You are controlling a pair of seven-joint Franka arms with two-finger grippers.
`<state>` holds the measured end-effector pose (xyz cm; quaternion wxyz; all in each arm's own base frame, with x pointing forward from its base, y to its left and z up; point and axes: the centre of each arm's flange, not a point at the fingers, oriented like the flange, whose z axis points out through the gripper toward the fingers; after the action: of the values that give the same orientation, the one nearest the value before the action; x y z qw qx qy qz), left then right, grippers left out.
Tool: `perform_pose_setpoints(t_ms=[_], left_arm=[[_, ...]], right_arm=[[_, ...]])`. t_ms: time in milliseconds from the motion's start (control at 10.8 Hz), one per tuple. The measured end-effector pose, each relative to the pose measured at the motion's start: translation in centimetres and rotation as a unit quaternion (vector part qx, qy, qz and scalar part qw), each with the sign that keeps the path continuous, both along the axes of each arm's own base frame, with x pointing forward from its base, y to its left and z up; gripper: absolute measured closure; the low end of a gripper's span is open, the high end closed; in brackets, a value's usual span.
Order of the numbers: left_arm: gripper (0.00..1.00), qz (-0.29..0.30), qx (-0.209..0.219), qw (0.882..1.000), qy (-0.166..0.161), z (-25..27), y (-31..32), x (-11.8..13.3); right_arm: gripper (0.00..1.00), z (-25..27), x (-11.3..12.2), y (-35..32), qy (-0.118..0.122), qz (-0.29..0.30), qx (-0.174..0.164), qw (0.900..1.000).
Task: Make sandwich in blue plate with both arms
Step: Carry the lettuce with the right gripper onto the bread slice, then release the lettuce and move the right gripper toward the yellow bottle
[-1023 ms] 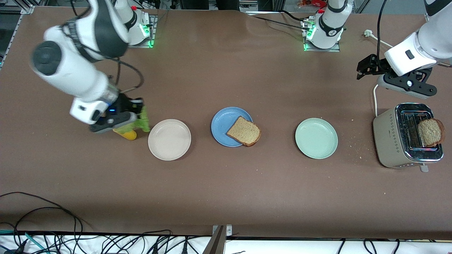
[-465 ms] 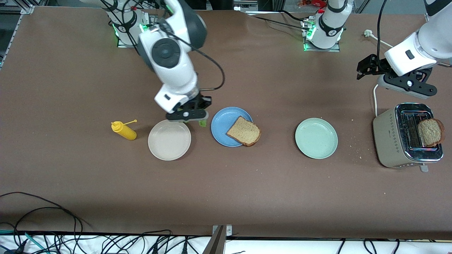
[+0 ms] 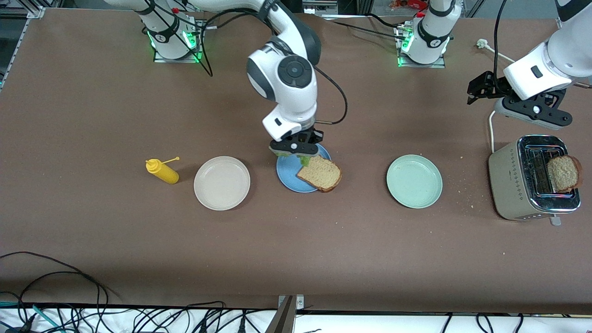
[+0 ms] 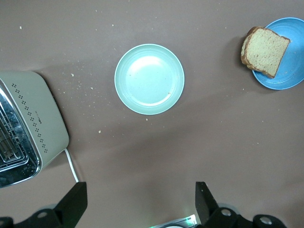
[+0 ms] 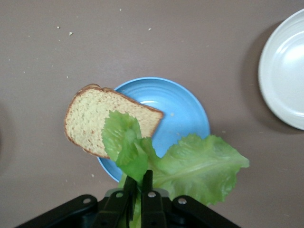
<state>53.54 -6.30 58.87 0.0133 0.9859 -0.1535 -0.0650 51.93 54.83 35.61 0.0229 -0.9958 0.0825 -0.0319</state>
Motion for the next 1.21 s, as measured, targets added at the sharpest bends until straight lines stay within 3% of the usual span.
perform_pose_setpoints(t_ms=[372,837,1023,1209], left_arm=[[0.00,0.000,0.000,1.000,0.000,0.0,0.0,0.0],[0.00,0.000,0.000,1.000,0.000,0.0,0.0,0.0],[0.00,0.000,0.000,1.000,0.000,0.0,0.0,0.0],[0.00,0.000,0.000,1.000,0.000,0.0,0.0,0.0]], right_arm=[[0.92,-5.8,-0.1,2.5,-0.028,-0.037,0.008,0.999],[0.92,-10.1,-1.5,4.2,-0.053,-0.040,-0.004,0.998],[0.78,-11.0,-1.4,4.4,-0.065,-0.038,-0.001,0.997],[0.52,-10.7,-0.9,4.2,-0.076,-0.043,0.000,0.996]])
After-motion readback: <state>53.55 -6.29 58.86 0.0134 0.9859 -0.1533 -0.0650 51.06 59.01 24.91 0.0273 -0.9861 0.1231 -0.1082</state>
